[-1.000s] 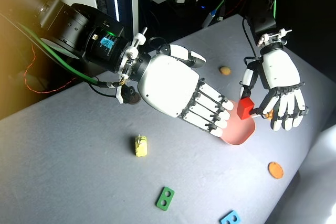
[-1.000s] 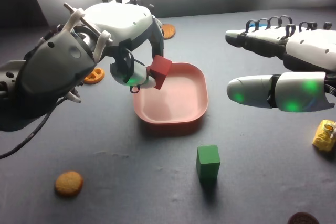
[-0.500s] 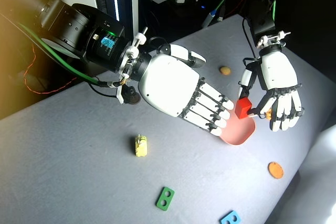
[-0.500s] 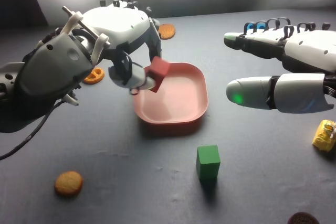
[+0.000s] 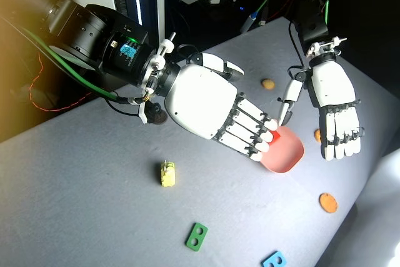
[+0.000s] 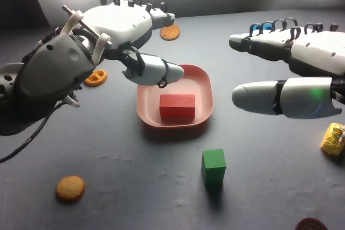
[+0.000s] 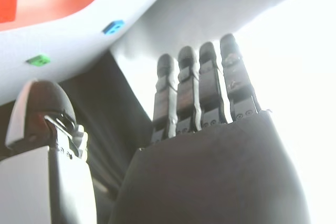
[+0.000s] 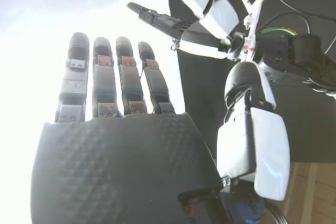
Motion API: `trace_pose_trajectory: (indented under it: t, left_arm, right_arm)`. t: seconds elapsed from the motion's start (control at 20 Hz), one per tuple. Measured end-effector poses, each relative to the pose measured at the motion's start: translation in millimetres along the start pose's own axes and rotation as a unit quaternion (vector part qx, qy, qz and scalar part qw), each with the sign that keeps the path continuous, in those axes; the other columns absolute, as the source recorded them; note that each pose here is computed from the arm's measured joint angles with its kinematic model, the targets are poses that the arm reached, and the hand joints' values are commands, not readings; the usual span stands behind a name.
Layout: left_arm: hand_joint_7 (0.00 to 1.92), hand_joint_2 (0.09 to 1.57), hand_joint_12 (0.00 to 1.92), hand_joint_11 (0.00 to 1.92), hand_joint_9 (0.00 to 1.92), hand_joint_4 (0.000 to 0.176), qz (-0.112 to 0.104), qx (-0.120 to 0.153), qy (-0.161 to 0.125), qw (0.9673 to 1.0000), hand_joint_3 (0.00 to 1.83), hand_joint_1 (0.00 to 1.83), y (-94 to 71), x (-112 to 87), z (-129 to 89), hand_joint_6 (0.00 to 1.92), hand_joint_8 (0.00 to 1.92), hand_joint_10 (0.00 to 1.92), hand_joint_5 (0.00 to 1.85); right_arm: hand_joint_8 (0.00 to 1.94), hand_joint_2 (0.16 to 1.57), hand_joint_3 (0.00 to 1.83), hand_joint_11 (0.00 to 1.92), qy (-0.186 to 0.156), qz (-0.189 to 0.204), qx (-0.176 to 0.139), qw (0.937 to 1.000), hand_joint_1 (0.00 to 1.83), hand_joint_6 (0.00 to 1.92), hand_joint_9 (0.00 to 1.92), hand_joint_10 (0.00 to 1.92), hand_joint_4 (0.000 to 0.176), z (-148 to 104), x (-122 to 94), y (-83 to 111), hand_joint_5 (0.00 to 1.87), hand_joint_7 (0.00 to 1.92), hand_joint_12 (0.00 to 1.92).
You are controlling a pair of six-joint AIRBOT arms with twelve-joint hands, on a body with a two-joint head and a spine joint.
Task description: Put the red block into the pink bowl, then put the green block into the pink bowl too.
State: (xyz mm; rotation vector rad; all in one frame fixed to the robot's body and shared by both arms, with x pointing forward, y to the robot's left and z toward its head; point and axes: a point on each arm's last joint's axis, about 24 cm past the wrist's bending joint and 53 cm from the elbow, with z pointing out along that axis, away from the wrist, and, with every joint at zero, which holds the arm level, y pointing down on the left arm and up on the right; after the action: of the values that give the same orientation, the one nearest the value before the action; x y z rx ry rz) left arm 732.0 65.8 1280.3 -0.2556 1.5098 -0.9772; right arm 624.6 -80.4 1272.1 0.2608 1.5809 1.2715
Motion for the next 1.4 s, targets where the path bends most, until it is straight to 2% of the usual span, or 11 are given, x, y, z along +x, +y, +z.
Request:
trace_pose_trajectory:
  t: [0.05, 0.3, 0.45, 0.7, 0.75, 0.9, 1.0, 1.1, 1.25, 1.35, 1.4]
  left_arm:
    - [0.21, 1.17, 0.42, 0.00, 0.15, 0.000, 0.007, -0.004, 0.005, 1.0000, 0.01, 0.07, 1.8, -0.5, -6, 0.00, 0.00, 0.00, 0.26]
    - [0.14, 1.18, 0.08, 0.00, 0.07, 0.000, 0.053, -0.021, 0.048, 0.9972, 0.00, 0.00, 25.9, -5.4, -44, 0.00, 0.00, 0.00, 0.16]
    - [0.12, 1.17, 0.00, 0.00, 0.05, 0.000, 0.083, -0.015, 0.085, 0.9927, 0.00, 0.00, 33.4, -4.0, -72, 0.01, 0.00, 0.00, 0.16]
    - [0.09, 1.15, 0.00, 0.00, 0.02, 0.000, 0.114, -0.008, 0.132, 0.9846, 0.00, 0.00, 41.7, -3.0, -117, 0.00, 0.00, 0.00, 0.12]
    - [0.15, 1.16, 0.01, 0.01, 0.06, 0.000, 0.115, -0.004, 0.136, 0.9840, 0.00, 0.00, 41.0, -4.7, -124, 0.01, 0.01, 0.01, 0.18]
    - [0.26, 1.17, 0.05, 0.07, 0.17, 0.000, 0.129, 0.018, 0.152, 0.9798, 0.00, 0.00, 31.9, -0.7, -143, 0.01, 0.01, 0.01, 0.29]
    - [0.29, 1.17, 0.28, 0.02, 0.23, 0.000, 0.137, 0.042, 0.167, 0.9756, 0.01, 0.00, 20.1, 7.4, -156, 0.00, 0.01, 0.00, 0.29]
    - [0.14, 1.18, 0.03, 0.00, 0.08, 0.000, 0.143, 0.073, 0.177, 0.9711, 0.01, 0.00, 6.1, 10.3, -166, 0.00, 0.01, 0.00, 0.17]
    - [0.08, 1.18, 0.00, 0.00, 0.03, 0.000, 0.153, 0.113, 0.197, 0.9617, 0.00, 0.00, -8.8, 17.0, -178, 0.00, 0.00, 0.00, 0.11]
    - [0.12, 1.19, 0.00, 0.00, 0.05, 0.000, 0.159, 0.146, 0.219, 0.9517, 0.01, 0.00, -22.0, 28.6, -187, 0.02, 0.02, 0.01, 0.13]
    - [0.12, 1.19, 0.00, 0.00, 0.05, 0.000, 0.163, 0.157, 0.223, 0.9481, 0.01, 0.00, -27.3, 32.2, -191, 0.02, 0.01, 0.01, 0.14]
  right_arm:
    - [0.00, 1.12, 0.00, 0.00, 0.006, 0.003, 0.000, 1.0000, 0.00, 0.00, 0.02, 0.00, 0.000, 1, 6, 0.0, 0.07, 0.06, 0.14]
    - [0.00, 1.11, 0.00, 0.00, 0.019, 0.032, 0.003, 0.9993, 0.00, 0.00, 0.03, 0.00, 0.000, 6, 24, -0.1, 0.09, 0.08, 0.15]
    - [0.00, 1.10, 0.00, 0.00, 0.021, 0.037, -0.001, 0.9991, 0.04, 0.00, 0.08, 0.01, 0.000, 8, 29, 2.8, 0.12, 0.12, 0.31]
    - [0.00, 1.09, 0.00, 0.00, 0.031, 0.056, 0.006, 0.9979, 0.04, 0.00, 0.07, 0.00, 0.000, 11, 42, -0.8, 0.11, 0.10, 0.29]
    - [0.00, 1.08, 0.00, 0.00, 0.032, 0.058, 0.005, 0.9978, 0.04, 0.00, 0.09, 0.01, 0.000, 12, 44, 0.3, 0.12, 0.11, 0.35]
    - [0.00, 1.07, 0.00, 0.00, 0.043, 0.060, 0.003, 0.9973, 0.00, 0.00, 0.03, 0.00, 0.000, 14, 55, 1.8, 0.05, 0.05, 0.21]
    - [0.01, 1.03, 0.00, 0.00, 0.051, 0.064, 0.005, 0.9966, 0.00, 0.01, 0.02, 0.00, 0.000, 15, 62, 1.3, 0.04, 0.05, 0.17]
    - [0.00, 0.98, 0.00, 0.00, 0.051, 0.064, 0.002, 0.9966, 0.06, 0.00, 0.00, 0.00, 0.000, 17, 63, 2.5, 0.02, 0.01, 0.10]
    - [0.00, 0.84, 0.00, 0.00, 0.047, 0.064, 0.004, 0.9969, 0.15, 0.00, 0.00, 0.00, 0.000, 17, 62, -1.2, 0.08, 0.03, 0.08]
    - [0.00, 0.69, 0.00, 0.00, 0.054, 0.065, 0.011, 0.9964, 0.18, 0.00, 0.00, 0.00, 0.074, 16, 68, -6.6, 0.09, 0.00, 0.00]
    - [0.00, 0.66, 0.00, 0.00, 0.058, 0.066, 0.014, 0.9961, 0.23, 0.01, 0.00, 0.00, 0.095, 15, 71, -8.1, 0.12, 0.00, 0.00]
